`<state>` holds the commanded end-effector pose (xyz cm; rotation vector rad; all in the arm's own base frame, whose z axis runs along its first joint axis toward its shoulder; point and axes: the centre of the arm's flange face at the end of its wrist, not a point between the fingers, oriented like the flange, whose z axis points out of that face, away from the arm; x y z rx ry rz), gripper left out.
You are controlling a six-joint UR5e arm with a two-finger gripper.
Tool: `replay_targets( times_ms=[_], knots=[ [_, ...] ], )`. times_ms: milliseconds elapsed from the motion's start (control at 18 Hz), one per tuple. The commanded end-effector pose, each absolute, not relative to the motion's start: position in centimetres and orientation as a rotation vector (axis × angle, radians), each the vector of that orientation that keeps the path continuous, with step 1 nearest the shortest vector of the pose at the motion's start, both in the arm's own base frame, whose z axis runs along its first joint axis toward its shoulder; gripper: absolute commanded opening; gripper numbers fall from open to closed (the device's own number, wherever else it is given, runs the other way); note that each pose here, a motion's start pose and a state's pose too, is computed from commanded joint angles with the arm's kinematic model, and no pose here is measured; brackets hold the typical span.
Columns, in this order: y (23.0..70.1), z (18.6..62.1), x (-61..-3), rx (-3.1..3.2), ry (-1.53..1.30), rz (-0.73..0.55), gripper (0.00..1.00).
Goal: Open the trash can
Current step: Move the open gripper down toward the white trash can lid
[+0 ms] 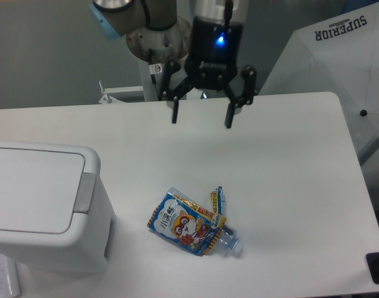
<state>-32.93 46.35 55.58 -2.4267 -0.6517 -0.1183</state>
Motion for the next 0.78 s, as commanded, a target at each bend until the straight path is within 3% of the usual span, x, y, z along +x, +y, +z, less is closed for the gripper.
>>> replay_targets(
  times_ms=[778],
  knots=[
    [53.8,53.2,-31.7,-2.411,-0.770,-0.247,1.00]
  ],
)
